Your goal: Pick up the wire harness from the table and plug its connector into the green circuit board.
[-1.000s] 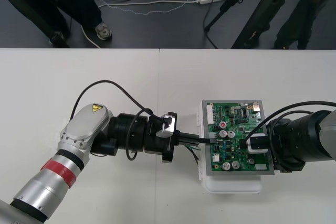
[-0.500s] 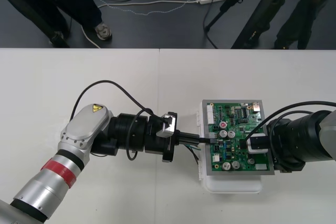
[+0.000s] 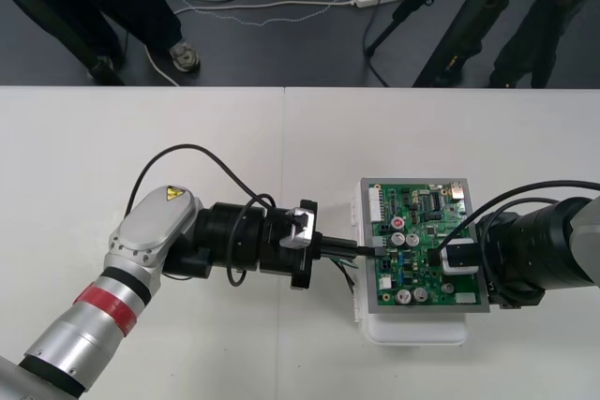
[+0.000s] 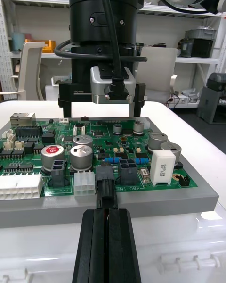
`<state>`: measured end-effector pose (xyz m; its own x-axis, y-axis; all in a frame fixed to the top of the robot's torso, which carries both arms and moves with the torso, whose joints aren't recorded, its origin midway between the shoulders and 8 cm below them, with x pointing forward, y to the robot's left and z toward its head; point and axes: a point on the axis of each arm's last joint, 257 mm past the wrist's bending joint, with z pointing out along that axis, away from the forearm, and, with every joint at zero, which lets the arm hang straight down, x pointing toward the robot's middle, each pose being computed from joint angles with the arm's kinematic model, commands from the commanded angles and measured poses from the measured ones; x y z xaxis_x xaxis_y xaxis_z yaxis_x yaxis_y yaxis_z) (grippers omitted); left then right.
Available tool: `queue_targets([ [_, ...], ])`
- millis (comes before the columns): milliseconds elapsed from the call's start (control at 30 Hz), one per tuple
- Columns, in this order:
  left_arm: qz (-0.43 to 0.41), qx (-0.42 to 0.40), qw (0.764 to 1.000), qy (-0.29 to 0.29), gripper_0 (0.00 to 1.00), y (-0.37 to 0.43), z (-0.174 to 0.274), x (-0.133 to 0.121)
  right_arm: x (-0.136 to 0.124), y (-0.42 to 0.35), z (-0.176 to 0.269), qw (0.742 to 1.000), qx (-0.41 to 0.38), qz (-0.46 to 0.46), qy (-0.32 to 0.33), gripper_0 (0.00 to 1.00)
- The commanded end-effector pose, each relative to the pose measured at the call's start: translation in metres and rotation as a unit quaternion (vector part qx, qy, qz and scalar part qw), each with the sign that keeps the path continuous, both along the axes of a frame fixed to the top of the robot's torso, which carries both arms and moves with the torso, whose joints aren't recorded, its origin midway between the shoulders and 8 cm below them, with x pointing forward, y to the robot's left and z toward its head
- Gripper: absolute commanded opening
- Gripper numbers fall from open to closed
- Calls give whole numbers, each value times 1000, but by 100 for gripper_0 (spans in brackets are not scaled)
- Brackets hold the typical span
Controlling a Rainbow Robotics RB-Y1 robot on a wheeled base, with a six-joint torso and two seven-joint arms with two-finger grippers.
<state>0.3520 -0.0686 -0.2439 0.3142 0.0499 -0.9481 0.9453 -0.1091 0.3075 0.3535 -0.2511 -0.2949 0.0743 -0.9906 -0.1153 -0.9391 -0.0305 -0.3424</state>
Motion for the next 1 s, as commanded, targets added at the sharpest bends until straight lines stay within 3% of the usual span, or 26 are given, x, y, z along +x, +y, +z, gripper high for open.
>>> queue_targets([
  [33, -11, -13, 999, -48, 0, -27, 12, -8, 4, 20, 8, 1000, 20, 4, -8, 100],
  [1000, -12, -28, 999, -42, 0, -45, 21, -11, 3, 18, 7, 1000, 17, 6, -7, 100],
])
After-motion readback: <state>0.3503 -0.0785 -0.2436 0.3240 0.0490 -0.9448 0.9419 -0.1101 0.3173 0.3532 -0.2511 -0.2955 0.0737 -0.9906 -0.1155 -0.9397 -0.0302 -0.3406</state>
